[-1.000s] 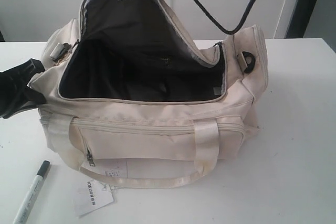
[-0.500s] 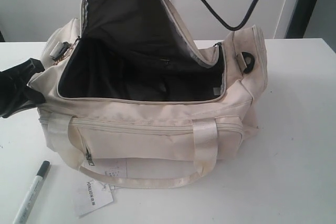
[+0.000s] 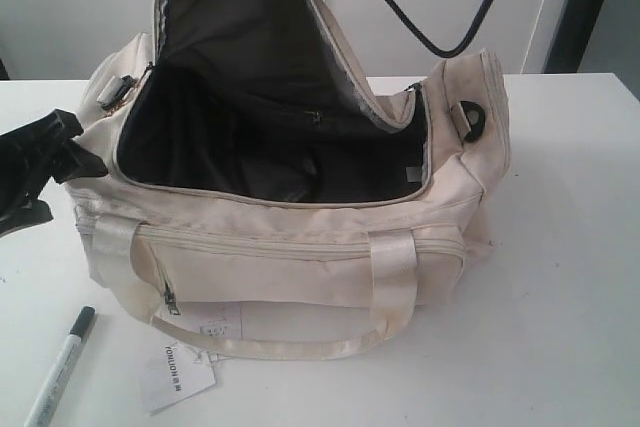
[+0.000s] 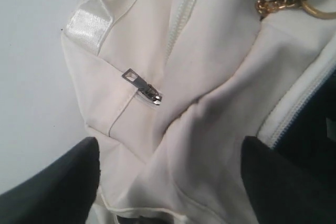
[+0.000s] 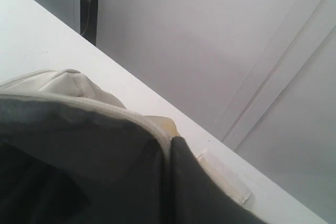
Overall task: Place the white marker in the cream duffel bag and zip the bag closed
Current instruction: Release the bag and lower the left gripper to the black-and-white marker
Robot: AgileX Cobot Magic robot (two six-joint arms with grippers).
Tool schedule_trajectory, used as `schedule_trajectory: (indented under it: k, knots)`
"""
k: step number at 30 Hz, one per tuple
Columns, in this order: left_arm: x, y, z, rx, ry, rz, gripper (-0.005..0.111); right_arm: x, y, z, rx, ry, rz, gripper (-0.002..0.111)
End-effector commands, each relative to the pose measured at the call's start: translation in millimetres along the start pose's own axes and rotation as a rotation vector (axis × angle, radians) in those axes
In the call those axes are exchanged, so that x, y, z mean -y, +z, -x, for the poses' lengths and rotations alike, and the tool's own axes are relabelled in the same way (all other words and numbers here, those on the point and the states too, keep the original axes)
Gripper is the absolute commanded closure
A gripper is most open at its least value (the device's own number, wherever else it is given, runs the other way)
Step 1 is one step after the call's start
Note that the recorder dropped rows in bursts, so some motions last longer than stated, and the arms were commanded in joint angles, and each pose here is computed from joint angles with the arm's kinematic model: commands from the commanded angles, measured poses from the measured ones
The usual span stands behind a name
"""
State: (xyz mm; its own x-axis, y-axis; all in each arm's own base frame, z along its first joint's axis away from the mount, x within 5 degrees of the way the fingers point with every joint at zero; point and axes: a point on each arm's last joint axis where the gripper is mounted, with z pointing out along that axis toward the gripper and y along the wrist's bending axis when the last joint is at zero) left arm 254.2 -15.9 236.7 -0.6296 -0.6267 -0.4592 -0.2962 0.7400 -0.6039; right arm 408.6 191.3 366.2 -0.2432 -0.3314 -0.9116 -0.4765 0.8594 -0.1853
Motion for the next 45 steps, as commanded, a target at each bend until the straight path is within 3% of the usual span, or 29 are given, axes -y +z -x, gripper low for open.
schedule_trajectory:
  k: [1,7,11,16,20,21,25,29,31,36,38,40,45]
  knots:
    - [4.6,-14,-2,0.004,0.051,-0.027,0.024,7,-7,6,0.031,0.003,-0.019,0.108]
    - [9.9,-46,-6,0.036,0.339,-0.011,0.025,7,-7,7,0.033,-0.004,-0.019,0.108]
    - [11.1,-73,-8,0.099,0.547,0.032,0.032,7,-7,7,0.033,-0.004,-0.019,0.108]
    - [10.0,-95,-21,0.039,0.662,0.047,0.07,7,-7,7,0.033,-0.004,-0.019,0.108]
    - [0.5,-99,-38,-0.158,0.77,0.087,0.105,7,-7,7,0.033,-0.004,-0.019,0.108]
    - [-2.6,-100,-42,-0.227,0.775,0.098,0.107,7,-7,7,0.033,-0.004,-0.019,0.108]
    - [-7.8,-97,-54,-0.406,0.75,0.099,0.107,7,-7,7,0.033,-0.004,-0.019,0.108]
    - [-6.3,-92,-60,-0.493,0.764,0.085,0.106,7,-7,7,0.033,-0.004,-0.019,0.108]
    - [-4.1,-90,-63,-0.509,0.783,0.074,0.098,7,-7,7,0.033,-0.004,-0.019,0.108]
    - [-4.7,-77,-73,-0.575,0.795,0.069,0.061,7,-7,7,0.033,-0.004,-0.019,0.108]
    - [-9.6,-69,-75,-0.594,0.763,0.095,0.051,7,-7,7,0.033,-0.004,-0.019,0.108]
    - [-14.5,-63,-75,-0.609,0.746,0.132,0.045,7,-7,7,0.033,-0.004,-0.019,0.108]
    - [-18.2,-47,-70,-0.569,0.725,0.172,0.045,7,-7,7,0.033,-0.002,-0.019,0.108]
